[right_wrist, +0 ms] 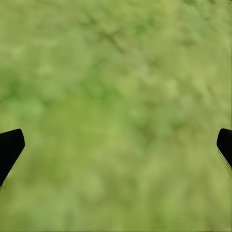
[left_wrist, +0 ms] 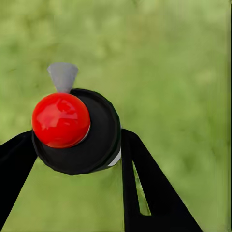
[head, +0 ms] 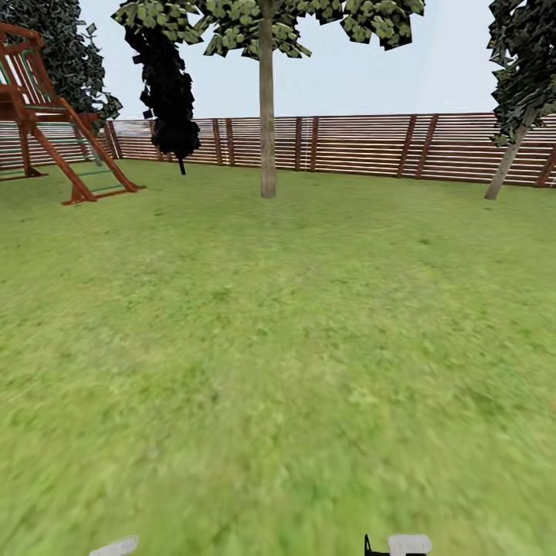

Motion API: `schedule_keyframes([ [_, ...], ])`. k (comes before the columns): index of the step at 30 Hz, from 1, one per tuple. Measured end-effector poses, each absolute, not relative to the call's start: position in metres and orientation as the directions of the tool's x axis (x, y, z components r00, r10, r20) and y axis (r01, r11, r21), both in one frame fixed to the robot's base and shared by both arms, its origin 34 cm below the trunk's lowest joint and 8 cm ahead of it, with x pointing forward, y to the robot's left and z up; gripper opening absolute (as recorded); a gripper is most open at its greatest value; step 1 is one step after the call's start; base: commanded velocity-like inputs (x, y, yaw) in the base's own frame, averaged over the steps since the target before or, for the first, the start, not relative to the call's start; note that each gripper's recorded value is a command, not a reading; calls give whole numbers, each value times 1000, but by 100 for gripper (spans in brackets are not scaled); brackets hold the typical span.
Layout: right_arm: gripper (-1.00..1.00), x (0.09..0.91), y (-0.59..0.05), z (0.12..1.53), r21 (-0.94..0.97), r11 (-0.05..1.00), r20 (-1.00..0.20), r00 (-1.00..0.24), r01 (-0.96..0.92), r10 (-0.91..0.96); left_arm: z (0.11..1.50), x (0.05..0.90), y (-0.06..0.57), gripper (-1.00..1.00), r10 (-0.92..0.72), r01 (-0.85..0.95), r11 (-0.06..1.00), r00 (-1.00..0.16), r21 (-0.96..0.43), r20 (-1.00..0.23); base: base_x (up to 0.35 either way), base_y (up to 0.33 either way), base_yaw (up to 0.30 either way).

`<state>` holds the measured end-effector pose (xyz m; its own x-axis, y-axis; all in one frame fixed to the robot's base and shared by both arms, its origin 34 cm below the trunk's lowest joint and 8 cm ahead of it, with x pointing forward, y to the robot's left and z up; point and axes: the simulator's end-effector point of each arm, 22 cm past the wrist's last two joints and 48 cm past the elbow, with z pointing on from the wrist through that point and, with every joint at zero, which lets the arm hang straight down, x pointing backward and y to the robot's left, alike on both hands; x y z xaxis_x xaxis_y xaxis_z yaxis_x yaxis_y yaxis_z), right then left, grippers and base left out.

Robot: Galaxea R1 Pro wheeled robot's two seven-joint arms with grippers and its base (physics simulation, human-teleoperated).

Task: In the garden, pick up the pesticide atomizer on the floor and spray pesticide onto both trees until each tree trunk is fully covered.

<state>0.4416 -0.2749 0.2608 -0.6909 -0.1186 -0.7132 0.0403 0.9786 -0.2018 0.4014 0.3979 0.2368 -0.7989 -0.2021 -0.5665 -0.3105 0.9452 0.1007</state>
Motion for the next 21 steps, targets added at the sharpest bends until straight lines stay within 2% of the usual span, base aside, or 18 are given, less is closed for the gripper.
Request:
schedule_keyframes([
  [21, 100, 442, -275, 261, -202, 978, -713, -691, 41, -119, 237, 402, 398, -100, -201, -310, 945, -799, 101, -567, 339, 0, 0],
])
